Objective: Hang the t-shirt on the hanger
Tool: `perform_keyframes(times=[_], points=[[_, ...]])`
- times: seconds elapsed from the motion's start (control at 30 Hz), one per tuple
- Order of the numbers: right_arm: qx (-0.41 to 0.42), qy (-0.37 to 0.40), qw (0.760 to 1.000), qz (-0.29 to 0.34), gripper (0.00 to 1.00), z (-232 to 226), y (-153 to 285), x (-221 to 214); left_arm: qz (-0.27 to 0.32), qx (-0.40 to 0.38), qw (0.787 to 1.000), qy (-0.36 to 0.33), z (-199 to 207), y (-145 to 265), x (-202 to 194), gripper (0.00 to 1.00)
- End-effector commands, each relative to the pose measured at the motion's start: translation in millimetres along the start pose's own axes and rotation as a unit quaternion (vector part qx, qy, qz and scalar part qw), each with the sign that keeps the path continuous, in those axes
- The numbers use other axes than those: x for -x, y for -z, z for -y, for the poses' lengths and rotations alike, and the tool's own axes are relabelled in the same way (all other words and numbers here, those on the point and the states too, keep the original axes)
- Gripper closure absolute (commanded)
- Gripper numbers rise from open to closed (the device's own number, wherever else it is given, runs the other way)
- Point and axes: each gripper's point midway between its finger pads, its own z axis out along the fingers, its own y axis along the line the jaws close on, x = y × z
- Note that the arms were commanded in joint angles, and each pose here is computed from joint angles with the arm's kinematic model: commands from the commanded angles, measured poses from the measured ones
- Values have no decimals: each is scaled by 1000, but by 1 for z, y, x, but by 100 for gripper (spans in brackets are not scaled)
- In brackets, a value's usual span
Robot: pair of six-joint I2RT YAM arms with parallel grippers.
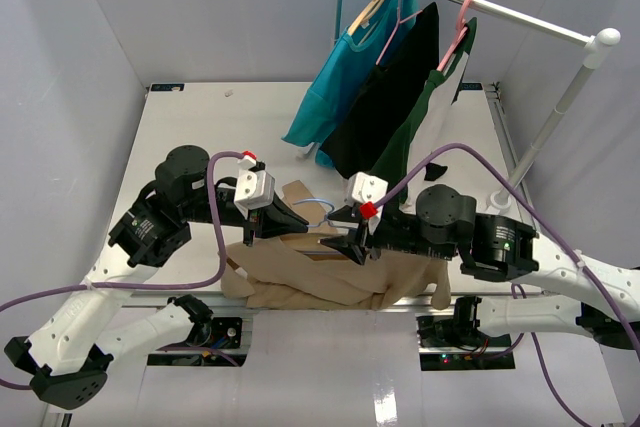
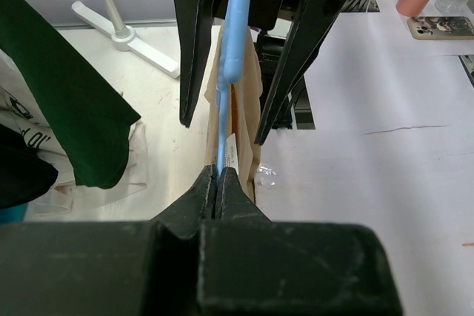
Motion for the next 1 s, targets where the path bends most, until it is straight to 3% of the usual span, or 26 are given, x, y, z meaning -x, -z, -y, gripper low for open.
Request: perform_keyframes(times=[0.0, 0.1, 0.17, 0.23, 0.27, 0.5, 0.6, 0.67, 0.73, 0.77, 0.97], points=[[11, 9, 1000, -8, 49, 0, -1, 5, 21, -13, 999, -25, 9, 5, 15, 100], [8, 10, 1000, -15, 57, 1, -4, 0, 25, -14, 999, -31, 11, 7, 17, 100], [8, 8, 1000, -15, 68, 2, -5, 0, 24, -12, 999, -32, 11, 7, 17, 100], [4, 0, 1000, -14, 88, 2, -4, 2, 25, -16, 999, -32, 12, 7, 16, 100], [2, -8, 1000, -13, 91, 3, -3, 3, 24, -16, 999, -31, 12, 6, 15, 100], [-4, -36, 999, -15, 92, 1, 10, -9, 24, -16, 999, -20, 10, 2, 6, 100], [-5, -44, 999, -24, 92, -1, 15, -20, 24, -11, 1000, -12, 5, -1, 2, 87], [9, -46, 999, -23, 92, -6, 20, -20, 25, -10, 1000, -12, 3, -3, 1, 86], [21, -56, 998, -16, 92, -11, 24, -17, 27, -7, 1000, -11, 0, -4, 1, 69], [23, -58, 998, -13, 92, -12, 27, -16, 26, -2, 1000, -8, -2, -5, 1, 54], [-27, -112, 992, -46, 92, -1, 40, -38, 36, 38, 999, -3, -12, -2, 6, 17]])
